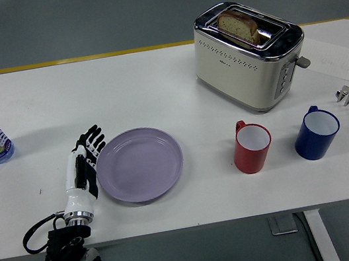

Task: Push plate across desktop

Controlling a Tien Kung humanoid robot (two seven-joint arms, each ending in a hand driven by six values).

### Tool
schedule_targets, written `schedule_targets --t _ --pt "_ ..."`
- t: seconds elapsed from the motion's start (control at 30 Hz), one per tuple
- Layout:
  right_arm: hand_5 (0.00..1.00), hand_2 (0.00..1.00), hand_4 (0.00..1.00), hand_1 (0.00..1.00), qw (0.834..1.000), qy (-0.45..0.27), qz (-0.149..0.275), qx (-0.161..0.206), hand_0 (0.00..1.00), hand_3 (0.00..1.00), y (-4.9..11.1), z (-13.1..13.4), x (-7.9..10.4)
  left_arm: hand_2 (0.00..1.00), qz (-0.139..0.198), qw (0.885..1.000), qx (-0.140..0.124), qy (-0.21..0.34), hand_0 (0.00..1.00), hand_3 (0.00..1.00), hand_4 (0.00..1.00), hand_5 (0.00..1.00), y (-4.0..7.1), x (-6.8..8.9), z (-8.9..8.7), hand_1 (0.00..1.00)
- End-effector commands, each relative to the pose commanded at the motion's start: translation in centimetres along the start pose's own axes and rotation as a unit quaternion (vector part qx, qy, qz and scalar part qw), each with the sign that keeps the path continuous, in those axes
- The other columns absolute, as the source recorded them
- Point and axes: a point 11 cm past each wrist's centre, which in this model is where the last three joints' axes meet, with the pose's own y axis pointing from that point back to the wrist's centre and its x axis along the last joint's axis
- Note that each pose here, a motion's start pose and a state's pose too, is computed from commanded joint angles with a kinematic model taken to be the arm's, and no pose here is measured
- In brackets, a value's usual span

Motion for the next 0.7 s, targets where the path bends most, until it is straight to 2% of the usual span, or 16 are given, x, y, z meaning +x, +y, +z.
schedule_targets --t 0.7 --pt "0.277 0.595 0.191 0.483 1.0 0.0 0.001 0.001 0.515 0.546 0.0 0.0 0.1 0.849 -0.063 0.998 0.005 0.01 0.814 0.765 0.482 0.974 0.4 -3.5 0.1 0.833"
